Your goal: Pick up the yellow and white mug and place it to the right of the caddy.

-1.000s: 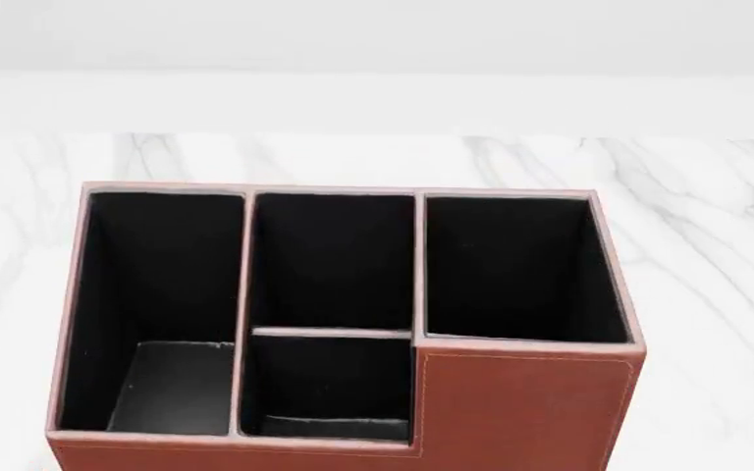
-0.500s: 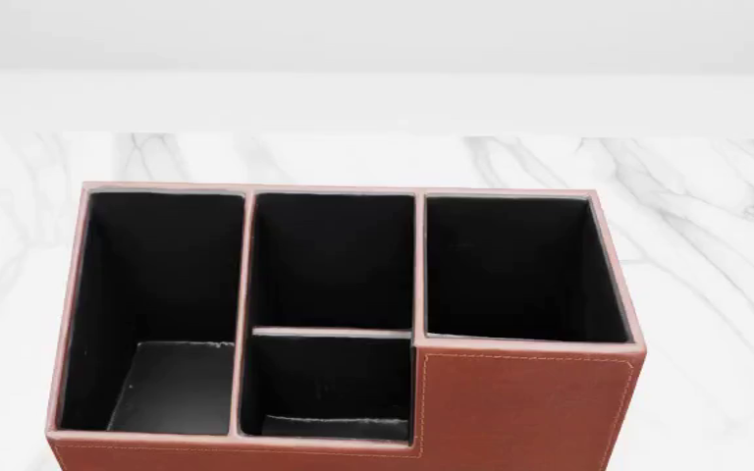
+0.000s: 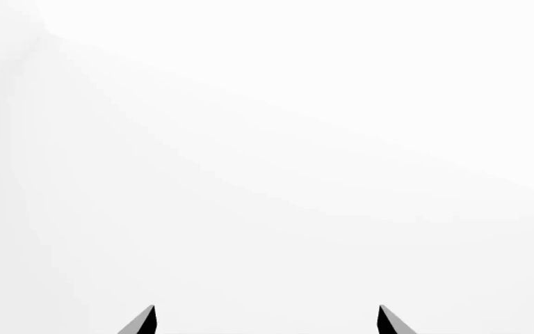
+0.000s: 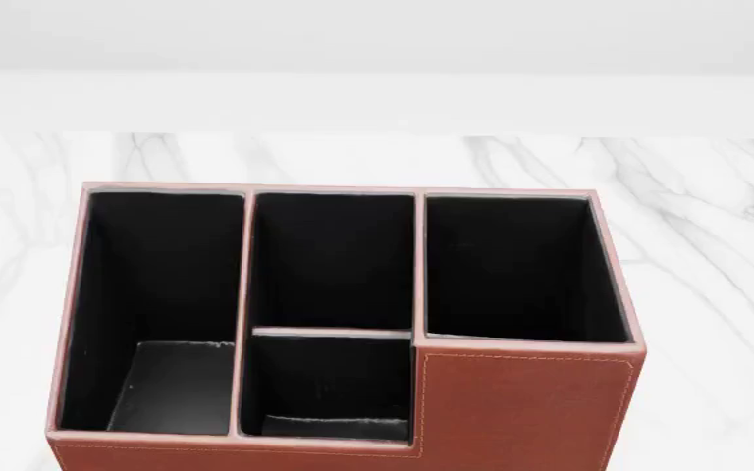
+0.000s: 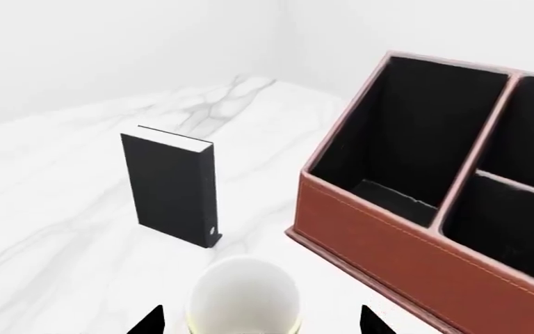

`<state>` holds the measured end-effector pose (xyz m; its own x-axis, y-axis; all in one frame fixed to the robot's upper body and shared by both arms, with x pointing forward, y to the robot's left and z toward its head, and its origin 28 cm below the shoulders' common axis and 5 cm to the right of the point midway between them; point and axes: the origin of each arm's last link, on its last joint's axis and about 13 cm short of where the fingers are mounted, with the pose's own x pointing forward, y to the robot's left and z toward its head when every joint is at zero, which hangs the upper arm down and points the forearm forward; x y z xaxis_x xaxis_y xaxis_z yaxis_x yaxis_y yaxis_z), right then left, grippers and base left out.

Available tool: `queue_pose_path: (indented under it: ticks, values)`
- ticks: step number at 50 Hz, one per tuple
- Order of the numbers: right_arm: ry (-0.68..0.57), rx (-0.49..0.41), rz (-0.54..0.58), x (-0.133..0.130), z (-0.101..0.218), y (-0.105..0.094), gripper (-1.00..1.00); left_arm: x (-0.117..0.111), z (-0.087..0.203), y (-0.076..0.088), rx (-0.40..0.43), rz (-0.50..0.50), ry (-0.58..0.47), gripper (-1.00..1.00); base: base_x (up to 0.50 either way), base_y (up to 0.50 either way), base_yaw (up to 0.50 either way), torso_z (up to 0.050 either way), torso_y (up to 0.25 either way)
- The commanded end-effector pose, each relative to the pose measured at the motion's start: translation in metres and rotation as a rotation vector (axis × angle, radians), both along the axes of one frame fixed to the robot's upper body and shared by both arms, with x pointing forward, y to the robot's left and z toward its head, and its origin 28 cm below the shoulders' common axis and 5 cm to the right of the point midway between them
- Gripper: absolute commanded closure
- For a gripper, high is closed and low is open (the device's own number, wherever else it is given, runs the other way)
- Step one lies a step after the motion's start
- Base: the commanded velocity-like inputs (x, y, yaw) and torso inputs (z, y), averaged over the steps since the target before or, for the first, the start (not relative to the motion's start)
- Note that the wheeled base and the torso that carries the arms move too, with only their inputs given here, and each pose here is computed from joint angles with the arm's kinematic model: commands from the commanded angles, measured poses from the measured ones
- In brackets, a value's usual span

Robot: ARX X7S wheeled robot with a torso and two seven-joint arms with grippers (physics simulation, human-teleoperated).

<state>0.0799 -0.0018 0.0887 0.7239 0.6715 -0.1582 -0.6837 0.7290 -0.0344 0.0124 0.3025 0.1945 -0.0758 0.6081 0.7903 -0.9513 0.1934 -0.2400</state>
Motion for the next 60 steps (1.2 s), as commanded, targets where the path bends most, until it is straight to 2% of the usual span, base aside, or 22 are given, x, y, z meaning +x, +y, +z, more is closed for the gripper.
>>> queue_pose_path:
  ticks: [1,22,39,60]
  values:
    - [0.012,0.002,0.008,-0.003,-0.004,0.0,-1.0,0.0,0.0,0.0,0.0,-0.003,0.0,-1.0,0.0,0.0,0.0,0.0,0.0]
    - [0.048,0.0,0.024,-0.006,-0.014,0.002,-1.0,0.0,0.0,-0.001,0.002,-0.008,0.002,-1.0,0.0,0.0,0.0,0.0,0.0]
    - [0.13,-0.019,0.032,0.0,-0.032,0.004,-1.0,0.001,0.0,-0.001,0.001,-0.01,0.003,-1.0,0.0,0.0,0.0,0.0,0.0]
    - [0.155,-0.06,0.019,0.011,-0.05,0.006,-1.0,0.001,0.0,-0.001,0.004,-0.012,0.002,-1.0,0.0,0.0,0.0,0.0,0.0]
